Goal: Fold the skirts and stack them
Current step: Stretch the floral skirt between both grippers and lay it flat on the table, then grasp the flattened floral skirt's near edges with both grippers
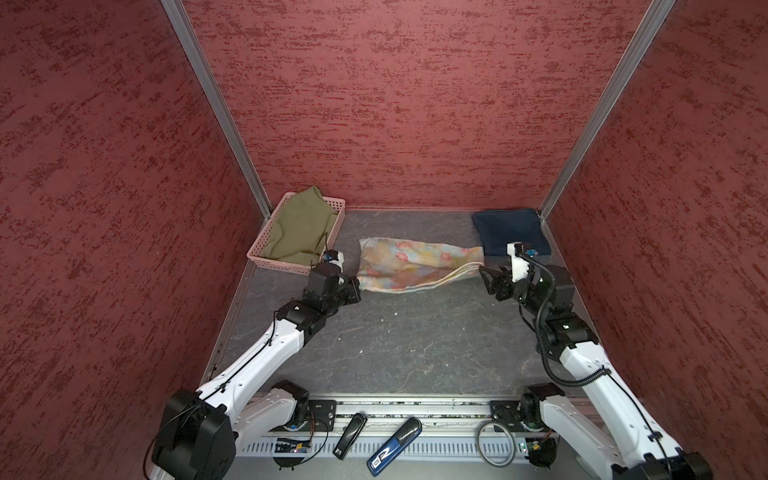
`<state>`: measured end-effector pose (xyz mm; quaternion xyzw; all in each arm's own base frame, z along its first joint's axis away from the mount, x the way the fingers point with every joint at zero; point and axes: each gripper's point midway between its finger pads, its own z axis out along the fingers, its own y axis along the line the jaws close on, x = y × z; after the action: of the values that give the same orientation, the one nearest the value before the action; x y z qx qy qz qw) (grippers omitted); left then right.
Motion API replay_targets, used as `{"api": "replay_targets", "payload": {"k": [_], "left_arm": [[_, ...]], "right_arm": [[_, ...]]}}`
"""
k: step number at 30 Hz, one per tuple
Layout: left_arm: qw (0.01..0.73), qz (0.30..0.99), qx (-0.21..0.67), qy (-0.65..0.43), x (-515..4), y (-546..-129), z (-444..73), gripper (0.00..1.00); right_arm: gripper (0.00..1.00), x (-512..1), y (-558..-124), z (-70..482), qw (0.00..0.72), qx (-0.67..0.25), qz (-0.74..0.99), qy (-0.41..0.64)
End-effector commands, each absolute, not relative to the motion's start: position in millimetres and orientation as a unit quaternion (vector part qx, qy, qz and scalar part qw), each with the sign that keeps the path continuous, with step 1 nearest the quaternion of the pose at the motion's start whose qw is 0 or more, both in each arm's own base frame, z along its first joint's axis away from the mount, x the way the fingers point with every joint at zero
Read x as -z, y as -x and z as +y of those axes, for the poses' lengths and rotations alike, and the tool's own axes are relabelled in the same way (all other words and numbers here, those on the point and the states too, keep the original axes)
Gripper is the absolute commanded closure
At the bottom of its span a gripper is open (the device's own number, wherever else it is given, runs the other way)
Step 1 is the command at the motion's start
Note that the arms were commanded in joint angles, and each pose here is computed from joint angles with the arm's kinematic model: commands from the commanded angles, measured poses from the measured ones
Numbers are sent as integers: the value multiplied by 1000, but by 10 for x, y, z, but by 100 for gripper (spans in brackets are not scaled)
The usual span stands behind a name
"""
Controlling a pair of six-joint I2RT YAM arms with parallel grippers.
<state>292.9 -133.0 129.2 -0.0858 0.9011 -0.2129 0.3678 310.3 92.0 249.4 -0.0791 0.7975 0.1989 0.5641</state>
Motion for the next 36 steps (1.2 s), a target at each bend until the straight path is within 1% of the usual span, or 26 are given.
{"api": "replay_targets", "payload": {"k": [1,2,3,5,6,8,9,11,12,14,17,22,26,30,32,33,36], "left_arm": [[405,881,208,131,-1290,-2924,-1203,100],[407,881,204,129,-1269,-2873,-1201,98],[412,880,199,123,-1275,-2831,-1204,88],[422,878,190,122,-1290,-2769,-1171,57],[426,877,188,121,-1321,-2755,-1155,46],[442,871,183,114,-1423,-2744,-1132,27],[455,865,181,110,-1506,-2745,-1129,20],[477,854,181,103,-1662,-2771,-1130,12],[486,849,183,98,-1746,-2794,-1148,10],[488,850,184,76,-1834,-2841,-1231,10],[471,865,173,27,-1806,-2877,-1475,11],[391,906,156,-46,-1395,-2865,-1904,10],[336,929,127,-87,-1079,-2842,-2086,9],[305,940,112,-103,-865,-2835,-2137,9],[286,947,97,-110,-740,-2831,-2135,9],[281,949,88,-112,-694,-2846,-2129,9],[273,952,68,-120,-601,-2887,-2133,9]], "right_arm": [[11,-2749,-3026,804,584,-197,787,31],[9,-2801,-2997,772,586,-193,787,24],[8,-2872,-2968,799,588,-199,784,30],[8,-2965,-2950,855,585,-219,780,32],[8,-2953,-2973,870,577,-231,783,23],[8,-2780,-3079,884,541,-240,806,-4],[9,-2652,-3147,905,515,-246,821,-17],[11,-2388,-3254,962,471,-263,841,-40],[12,-2279,-3291,985,454,-273,846,-53],[12,-2086,-3348,1028,426,-289,854,-75],[15,-1793,-3428,994,388,-282,870,-117],[14,-1485,-3520,940,354,-261,887,-144],[15,-1217,-3616,967,318,-290,888,-163],[18,-1006,-3669,999,300,-313,883,-180],[20,-932,-3688,1022,293,-324,881,-184],[22,-817,-3678,1039,278,-326,884,-186],[25,-703,-3665,1052,271,-332,883,-192]]}}
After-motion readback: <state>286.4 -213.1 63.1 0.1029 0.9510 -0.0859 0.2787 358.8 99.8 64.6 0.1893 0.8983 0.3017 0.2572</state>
